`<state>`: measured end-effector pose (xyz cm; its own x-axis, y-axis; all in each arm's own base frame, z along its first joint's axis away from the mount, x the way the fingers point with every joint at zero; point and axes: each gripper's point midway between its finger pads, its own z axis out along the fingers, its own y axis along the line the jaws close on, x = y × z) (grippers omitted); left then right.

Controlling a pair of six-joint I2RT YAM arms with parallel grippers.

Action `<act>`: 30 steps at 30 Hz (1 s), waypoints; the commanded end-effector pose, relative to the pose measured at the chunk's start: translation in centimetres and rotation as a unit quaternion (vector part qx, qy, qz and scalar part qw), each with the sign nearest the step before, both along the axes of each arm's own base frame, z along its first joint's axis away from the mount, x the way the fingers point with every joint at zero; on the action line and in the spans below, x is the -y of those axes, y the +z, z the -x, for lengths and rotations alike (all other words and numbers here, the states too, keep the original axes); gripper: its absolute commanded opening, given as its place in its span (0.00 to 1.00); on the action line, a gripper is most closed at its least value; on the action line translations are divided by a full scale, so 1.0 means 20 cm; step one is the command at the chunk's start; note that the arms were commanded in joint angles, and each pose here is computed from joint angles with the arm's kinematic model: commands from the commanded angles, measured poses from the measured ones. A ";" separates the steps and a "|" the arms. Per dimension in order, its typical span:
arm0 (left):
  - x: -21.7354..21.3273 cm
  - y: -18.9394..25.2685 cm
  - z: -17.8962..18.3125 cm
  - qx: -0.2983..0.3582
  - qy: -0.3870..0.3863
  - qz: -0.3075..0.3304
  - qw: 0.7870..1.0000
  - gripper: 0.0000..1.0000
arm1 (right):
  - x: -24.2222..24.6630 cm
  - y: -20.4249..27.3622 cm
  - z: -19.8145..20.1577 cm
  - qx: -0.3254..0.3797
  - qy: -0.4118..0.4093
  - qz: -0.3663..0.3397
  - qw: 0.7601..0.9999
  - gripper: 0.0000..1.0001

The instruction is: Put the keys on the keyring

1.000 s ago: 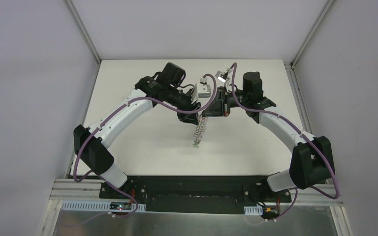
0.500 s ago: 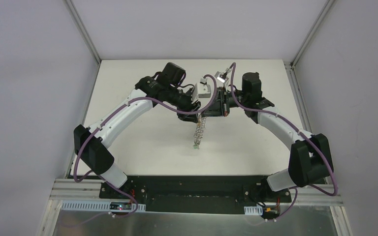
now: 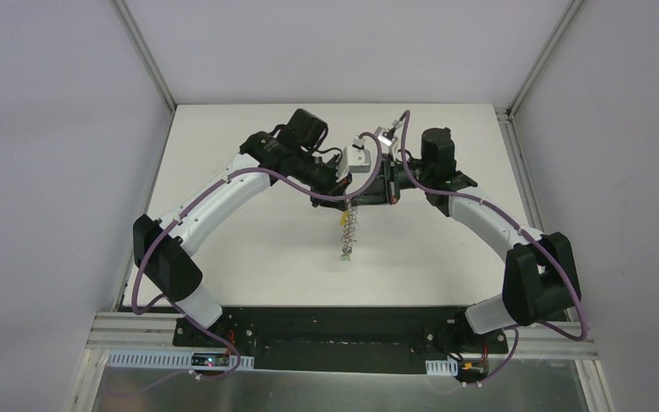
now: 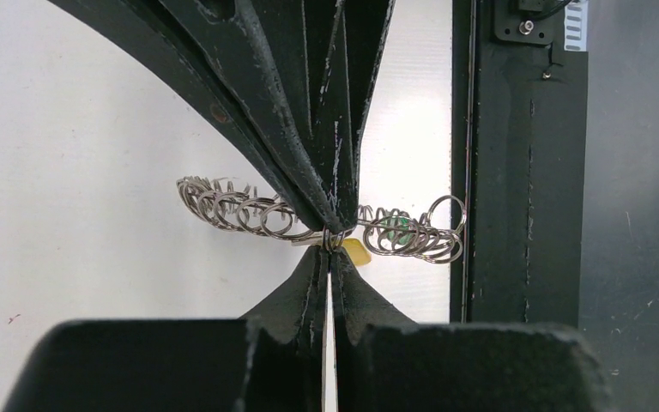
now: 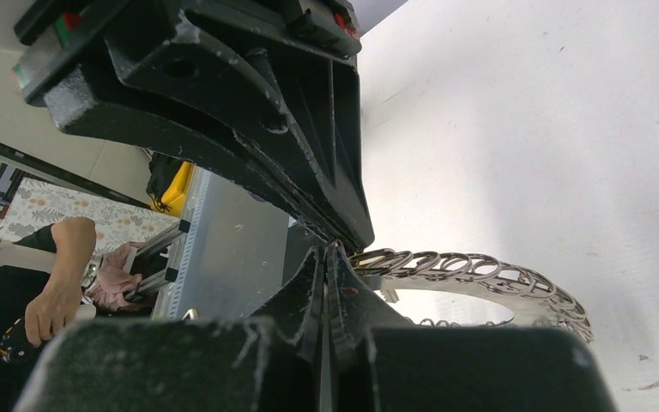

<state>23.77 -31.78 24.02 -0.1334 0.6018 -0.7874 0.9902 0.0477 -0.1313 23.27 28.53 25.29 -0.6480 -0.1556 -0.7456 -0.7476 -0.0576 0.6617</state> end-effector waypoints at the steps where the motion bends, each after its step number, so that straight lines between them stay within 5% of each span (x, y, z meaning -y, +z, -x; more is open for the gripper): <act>1: 0.01 0.04 0.04 0.005 -0.026 0.007 1.000 0.00 | 0.01 0.07 0.00 0.030 0.010 -0.019 0.999 0.00; 23: 0.01 -0.08 0.03 0.049 0.006 -0.045 0.998 0.01 | 0.02 0.04 -0.09 0.016 -0.035 -0.006 0.999 0.00; 30: 0.01 -0.05 0.02 0.046 0.027 -0.041 0.998 0.26 | 0.03 0.03 -0.07 0.025 -0.026 -0.010 0.999 0.00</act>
<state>24.19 -32.23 21.98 -0.0871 0.6688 -0.7383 0.9953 0.0902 -0.0357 24.60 28.07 24.63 -0.6790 -0.1265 -0.7232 -0.7296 0.0069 0.6838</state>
